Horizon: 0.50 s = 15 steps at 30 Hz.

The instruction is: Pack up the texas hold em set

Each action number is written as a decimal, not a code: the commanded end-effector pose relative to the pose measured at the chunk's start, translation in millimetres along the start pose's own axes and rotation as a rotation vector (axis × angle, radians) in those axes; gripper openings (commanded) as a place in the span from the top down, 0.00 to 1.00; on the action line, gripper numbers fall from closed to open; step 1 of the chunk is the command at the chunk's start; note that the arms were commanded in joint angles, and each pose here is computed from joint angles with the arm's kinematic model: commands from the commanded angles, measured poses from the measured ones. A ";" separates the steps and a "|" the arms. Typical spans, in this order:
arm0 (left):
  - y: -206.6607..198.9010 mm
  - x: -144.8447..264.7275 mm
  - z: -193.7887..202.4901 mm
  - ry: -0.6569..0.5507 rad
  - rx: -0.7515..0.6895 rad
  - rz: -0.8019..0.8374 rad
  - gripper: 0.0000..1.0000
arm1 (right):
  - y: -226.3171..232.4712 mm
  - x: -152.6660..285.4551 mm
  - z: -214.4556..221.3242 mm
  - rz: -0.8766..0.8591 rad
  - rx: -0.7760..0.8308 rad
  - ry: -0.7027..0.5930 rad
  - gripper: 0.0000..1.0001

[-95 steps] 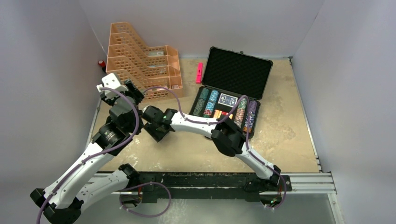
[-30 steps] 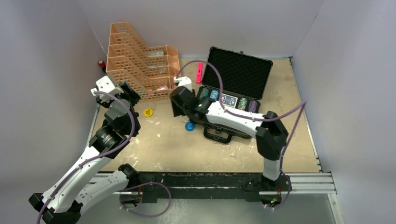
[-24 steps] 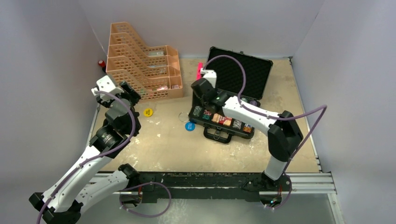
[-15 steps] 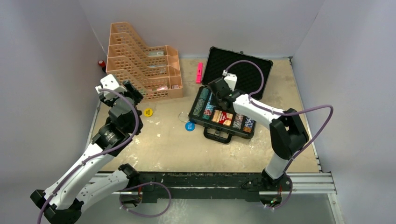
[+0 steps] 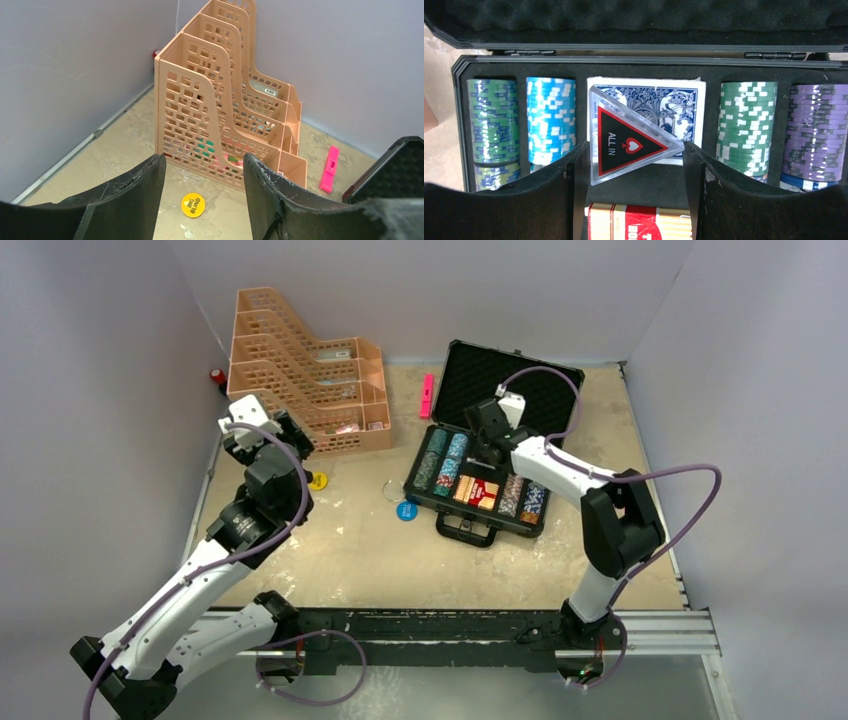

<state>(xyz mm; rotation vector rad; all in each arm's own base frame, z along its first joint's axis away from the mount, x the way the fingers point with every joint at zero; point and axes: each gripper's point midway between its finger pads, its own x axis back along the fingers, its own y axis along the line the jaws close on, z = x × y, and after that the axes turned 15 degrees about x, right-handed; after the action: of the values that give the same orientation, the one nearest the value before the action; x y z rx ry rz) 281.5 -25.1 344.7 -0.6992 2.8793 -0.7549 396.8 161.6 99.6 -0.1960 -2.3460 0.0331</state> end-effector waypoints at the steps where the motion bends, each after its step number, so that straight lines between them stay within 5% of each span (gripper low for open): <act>1: -5.1 -2.0 -3.5 -0.006 0.038 0.007 0.43 | -2.3 -6.7 -13.2 0.000 -0.004 -0.025 0.36; 15: -26.3 -15.5 41.5 0.108 -0.066 0.057 0.33 | -1.3 -5.9 -19.8 -0.022 0.022 -0.024 0.14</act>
<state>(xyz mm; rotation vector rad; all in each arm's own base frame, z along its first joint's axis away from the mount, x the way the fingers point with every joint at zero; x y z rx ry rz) 298.0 -38.7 327.3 -0.6822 2.9553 -0.7008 404.5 152.3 82.8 -0.2003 -2.3115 0.0777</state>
